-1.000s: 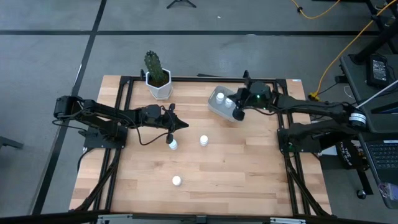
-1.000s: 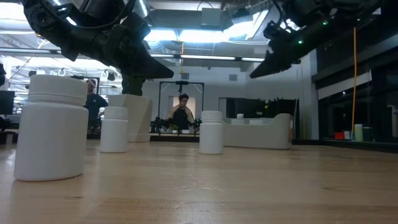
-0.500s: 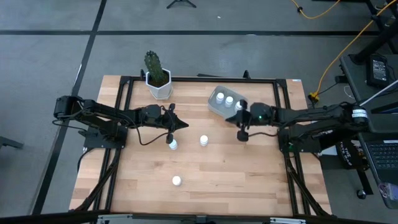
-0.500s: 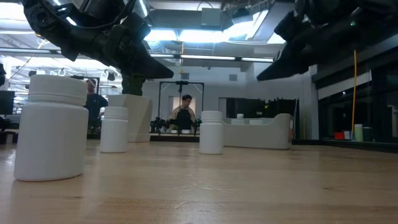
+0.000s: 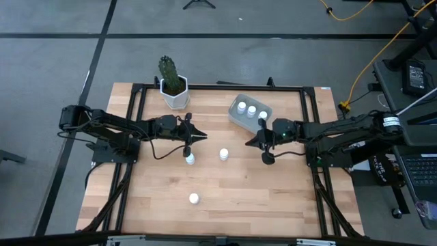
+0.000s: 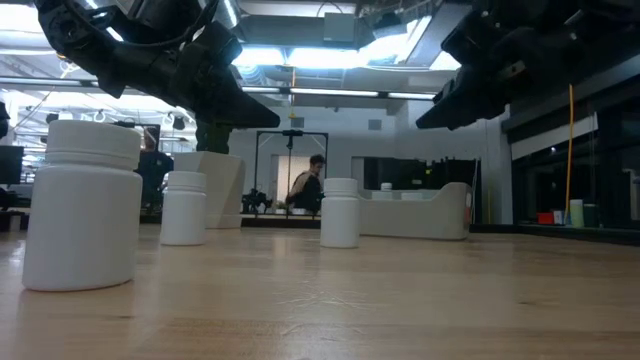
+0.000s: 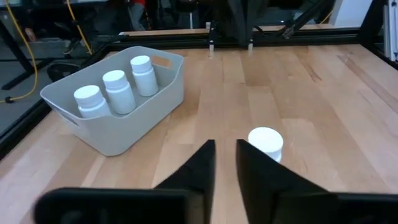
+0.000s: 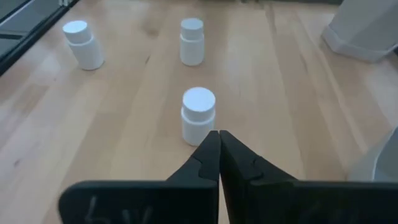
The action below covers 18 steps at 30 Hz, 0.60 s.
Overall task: Pick and place pill bottles into a basket
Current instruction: Put the white pill bottle into the gray bin
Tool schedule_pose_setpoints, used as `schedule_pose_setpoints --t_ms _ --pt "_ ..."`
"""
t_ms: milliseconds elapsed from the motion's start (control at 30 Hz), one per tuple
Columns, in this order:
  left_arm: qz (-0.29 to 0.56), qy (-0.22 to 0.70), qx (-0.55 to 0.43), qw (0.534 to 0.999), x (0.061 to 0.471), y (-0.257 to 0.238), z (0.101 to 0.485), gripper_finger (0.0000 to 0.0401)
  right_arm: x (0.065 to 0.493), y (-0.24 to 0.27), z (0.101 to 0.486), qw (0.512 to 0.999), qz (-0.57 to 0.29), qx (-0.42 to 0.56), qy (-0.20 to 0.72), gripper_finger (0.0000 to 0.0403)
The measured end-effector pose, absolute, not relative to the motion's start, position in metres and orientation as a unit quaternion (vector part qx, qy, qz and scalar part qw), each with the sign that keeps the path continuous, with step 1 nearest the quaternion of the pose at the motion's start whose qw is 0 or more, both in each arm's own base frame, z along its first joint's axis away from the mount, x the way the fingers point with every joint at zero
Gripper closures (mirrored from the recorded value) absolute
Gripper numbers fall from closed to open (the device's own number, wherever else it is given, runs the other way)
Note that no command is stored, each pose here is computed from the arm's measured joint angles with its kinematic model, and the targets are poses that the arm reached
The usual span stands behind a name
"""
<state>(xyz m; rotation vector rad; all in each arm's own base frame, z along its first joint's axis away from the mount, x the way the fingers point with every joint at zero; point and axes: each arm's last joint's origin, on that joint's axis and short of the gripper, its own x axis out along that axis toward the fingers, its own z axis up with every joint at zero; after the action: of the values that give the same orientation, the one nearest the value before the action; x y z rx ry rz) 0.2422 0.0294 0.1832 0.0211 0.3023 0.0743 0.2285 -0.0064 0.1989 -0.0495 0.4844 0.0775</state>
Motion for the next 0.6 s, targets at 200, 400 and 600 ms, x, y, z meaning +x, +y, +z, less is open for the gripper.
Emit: schedule_pose_setpoints --t_ms 200,400,600 --pt "0.051 0.138 0.014 0.989 0.241 0.030 0.188 0.0264 0.232 -0.007 0.193 0.967 0.038 -0.022 0.251 0.0396" --pt "0.051 0.136 0.010 0.989 0.240 0.030 0.189 0.0198 0.236 -0.007 0.197 0.975 0.037 -0.026 0.219 0.0396" --pt "-0.022 0.176 -0.004 0.984 0.233 0.024 0.188 0.0174 0.239 -0.007 0.203 0.980 0.040 -0.051 0.187 0.0396"
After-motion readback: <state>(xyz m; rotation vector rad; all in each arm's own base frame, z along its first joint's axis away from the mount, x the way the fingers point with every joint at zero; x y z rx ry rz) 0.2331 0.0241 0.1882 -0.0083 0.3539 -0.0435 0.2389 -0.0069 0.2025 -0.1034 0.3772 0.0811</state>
